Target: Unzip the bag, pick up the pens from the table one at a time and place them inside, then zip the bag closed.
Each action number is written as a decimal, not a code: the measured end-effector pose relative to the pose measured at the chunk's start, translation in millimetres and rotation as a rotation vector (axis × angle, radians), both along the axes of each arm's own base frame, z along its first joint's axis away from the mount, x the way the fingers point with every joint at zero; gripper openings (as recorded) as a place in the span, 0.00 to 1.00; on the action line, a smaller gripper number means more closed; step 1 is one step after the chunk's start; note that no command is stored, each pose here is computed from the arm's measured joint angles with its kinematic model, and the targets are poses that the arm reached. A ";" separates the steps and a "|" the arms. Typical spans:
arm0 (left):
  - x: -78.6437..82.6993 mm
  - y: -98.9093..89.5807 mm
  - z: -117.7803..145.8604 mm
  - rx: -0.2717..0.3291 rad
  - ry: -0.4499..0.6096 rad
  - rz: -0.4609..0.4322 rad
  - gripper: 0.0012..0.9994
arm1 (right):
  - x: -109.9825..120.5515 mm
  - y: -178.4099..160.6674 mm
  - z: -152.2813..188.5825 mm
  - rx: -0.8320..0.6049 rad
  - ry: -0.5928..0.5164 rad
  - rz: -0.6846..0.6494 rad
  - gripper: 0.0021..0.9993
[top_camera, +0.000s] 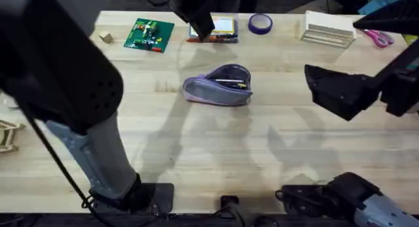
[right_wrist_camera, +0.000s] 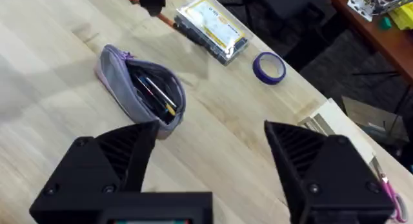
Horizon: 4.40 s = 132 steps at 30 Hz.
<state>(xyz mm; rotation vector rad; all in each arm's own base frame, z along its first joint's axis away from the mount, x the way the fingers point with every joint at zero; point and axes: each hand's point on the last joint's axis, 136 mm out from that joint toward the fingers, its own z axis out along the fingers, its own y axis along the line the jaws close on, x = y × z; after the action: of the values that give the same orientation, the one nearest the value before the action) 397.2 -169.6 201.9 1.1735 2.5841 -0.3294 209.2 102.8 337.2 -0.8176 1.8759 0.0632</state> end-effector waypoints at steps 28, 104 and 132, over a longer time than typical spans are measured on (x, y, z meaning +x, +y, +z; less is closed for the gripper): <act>-102.3 -9.9 29.3 -0.123 -0.171 -0.118 0.04 | 3.1 0.9 6.4 0.011 -0.027 -0.002 1.00; -86.7 -9.7 -53.7 0.028 0.021 -0.203 0.99 | 2.9 1.3 6.5 0.012 -0.027 0.000 1.00; -102.1 79.9 29.8 -0.138 -0.162 -0.154 0.99 | 34.4 19.2 -4.6 0.000 0.014 0.012 1.00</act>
<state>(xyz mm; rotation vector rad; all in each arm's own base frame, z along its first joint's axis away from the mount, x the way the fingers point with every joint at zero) 295.1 -89.7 231.7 1.2953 2.3003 -0.4205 243.7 121.9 332.5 -0.8307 1.8845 0.0772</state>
